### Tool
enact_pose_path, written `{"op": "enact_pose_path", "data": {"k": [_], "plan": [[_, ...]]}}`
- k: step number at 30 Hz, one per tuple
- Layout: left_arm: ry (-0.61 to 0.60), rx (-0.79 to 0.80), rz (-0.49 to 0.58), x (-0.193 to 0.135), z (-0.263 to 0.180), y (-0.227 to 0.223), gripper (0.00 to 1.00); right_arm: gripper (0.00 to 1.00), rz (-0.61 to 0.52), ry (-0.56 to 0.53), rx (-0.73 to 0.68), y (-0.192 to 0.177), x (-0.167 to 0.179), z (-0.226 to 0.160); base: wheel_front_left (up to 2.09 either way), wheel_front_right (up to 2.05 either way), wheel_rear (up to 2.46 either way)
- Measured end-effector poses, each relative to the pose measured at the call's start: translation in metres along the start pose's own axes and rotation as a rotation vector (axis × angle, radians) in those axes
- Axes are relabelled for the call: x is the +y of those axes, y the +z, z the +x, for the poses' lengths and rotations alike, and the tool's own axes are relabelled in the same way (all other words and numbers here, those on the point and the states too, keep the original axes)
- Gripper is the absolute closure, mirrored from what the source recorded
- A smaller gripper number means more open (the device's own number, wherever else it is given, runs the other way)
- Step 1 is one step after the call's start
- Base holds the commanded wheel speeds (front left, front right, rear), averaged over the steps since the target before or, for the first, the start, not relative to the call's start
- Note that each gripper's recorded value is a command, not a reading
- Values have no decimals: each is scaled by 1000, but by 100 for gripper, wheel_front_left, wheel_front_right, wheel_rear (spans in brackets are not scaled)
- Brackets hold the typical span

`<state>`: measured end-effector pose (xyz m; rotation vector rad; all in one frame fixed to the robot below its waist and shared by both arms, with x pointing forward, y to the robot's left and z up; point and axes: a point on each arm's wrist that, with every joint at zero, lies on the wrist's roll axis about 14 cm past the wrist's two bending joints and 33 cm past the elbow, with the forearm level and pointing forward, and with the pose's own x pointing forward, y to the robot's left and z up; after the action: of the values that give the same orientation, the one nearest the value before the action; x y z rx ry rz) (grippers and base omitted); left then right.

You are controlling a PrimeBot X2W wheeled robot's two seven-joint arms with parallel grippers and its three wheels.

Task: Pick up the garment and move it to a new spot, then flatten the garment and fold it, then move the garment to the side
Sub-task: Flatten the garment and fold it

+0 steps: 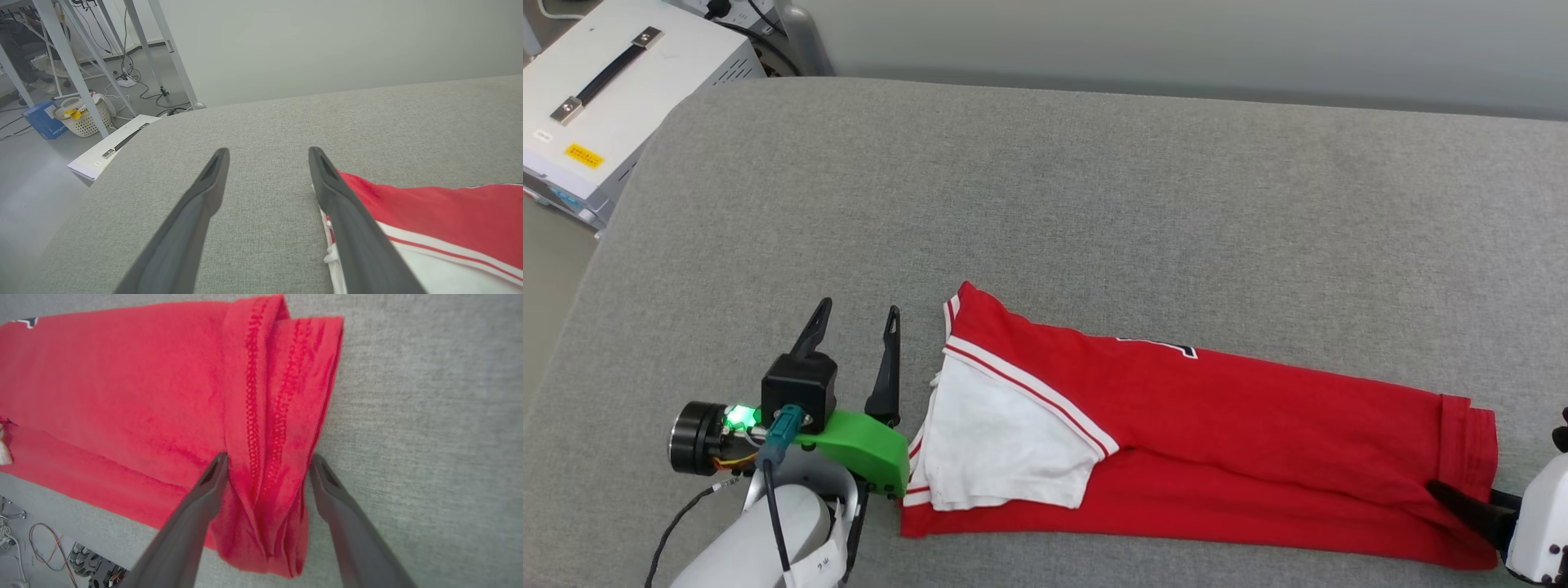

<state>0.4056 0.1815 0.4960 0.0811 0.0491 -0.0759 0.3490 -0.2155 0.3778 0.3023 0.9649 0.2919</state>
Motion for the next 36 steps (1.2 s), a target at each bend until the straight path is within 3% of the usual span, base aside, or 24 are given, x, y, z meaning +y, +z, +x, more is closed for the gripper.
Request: {"op": "enact_pose_path", "data": {"k": [10,11,12,13,23,36], "plan": [[62,-41,-12,0,-8,-2,0,0,-4,31,-21,0,14,14,0,0,0],[73,-47,-13,2,-8,-1,0,23,-9,30,-27,1,15,14,0,0,0],[88,-53,-14,4,-9,1,0,82,-12,31,-35,2,15,15,0,0,0],[98,-58,-21,6,-9,1,0,100,-12,31,-44,3,16,15,0,0,0],[114,-69,-25,7,-23,-1,0,100,-19,22,-125,13,15,10,0,0,0],[106,-96,-30,5,-37,4,0,100,-17,-96,-231,36,-33,-39,0,0,0]]}}
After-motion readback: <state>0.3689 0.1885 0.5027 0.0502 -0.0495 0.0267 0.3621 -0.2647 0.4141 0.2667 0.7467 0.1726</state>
